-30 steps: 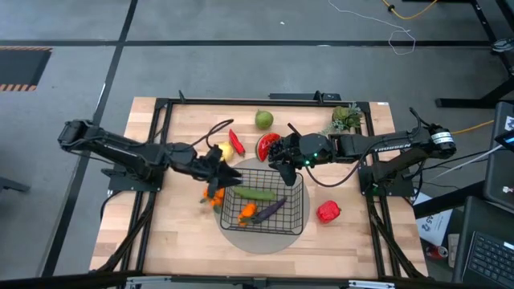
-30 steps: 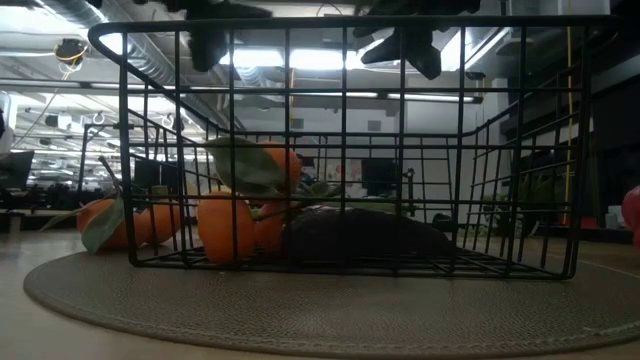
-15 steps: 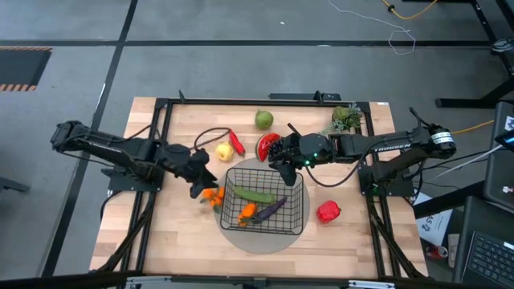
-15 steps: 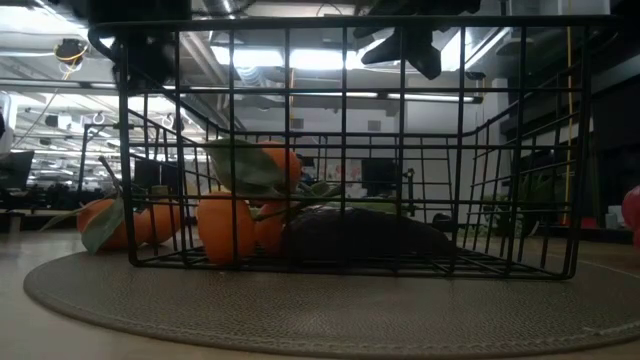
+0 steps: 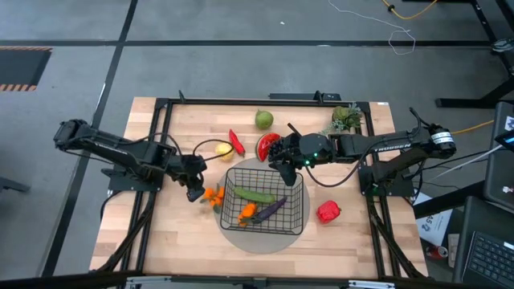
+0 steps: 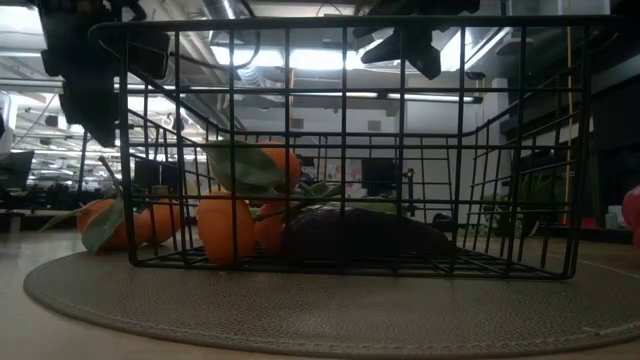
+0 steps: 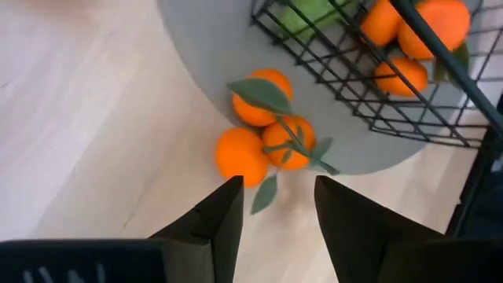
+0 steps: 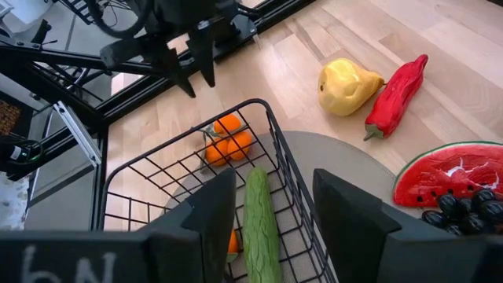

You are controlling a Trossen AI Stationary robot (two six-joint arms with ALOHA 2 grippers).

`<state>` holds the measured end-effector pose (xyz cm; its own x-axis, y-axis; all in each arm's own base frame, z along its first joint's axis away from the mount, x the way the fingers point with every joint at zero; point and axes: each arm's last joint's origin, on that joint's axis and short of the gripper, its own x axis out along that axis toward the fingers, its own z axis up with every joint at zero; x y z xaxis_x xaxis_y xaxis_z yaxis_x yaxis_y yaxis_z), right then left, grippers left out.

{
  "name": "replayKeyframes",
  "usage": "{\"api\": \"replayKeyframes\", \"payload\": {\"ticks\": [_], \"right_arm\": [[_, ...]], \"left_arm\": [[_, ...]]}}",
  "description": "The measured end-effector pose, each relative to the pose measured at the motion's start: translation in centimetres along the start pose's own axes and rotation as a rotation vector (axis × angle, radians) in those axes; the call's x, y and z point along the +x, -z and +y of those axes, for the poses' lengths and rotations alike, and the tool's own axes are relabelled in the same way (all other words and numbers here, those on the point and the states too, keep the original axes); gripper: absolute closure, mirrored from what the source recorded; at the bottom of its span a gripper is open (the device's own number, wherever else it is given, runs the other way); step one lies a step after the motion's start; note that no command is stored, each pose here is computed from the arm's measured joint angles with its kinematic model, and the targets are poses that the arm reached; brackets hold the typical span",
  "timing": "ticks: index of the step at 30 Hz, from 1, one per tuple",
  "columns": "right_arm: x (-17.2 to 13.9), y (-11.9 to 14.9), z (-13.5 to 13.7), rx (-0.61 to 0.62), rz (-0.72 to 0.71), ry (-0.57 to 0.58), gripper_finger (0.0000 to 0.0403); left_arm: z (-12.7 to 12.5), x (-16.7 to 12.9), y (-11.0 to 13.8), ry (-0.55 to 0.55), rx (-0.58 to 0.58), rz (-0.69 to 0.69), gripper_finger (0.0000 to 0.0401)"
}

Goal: Build produce basket
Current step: Put the oranges tangerines into the black wire basket

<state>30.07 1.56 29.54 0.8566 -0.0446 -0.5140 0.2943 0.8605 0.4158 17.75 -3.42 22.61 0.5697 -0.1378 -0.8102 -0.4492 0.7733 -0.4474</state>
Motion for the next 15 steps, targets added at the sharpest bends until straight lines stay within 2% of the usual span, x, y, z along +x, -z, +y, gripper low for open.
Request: {"api": "replayKeyframes", "payload": {"ticks": [6,12,15], "right_arm": [[0.0,0.0,0.0,0.001,0.001,0.0,0.0231],[0.0,0.0,0.0,0.001,0.0,0.0,0.0231],[0.0,0.0,0.0,0.0,0.0,0.0,0.0231]], "left_arm": [[-1.4,1.1,0.4,0.069,0.072,0.027,0.0249],[-2.5,2.3,-0.1,0.071,0.061,-0.062,0.0249],[-2.7,3.3,0.0,0.059,0.075,-0.046,0.0249]]}}
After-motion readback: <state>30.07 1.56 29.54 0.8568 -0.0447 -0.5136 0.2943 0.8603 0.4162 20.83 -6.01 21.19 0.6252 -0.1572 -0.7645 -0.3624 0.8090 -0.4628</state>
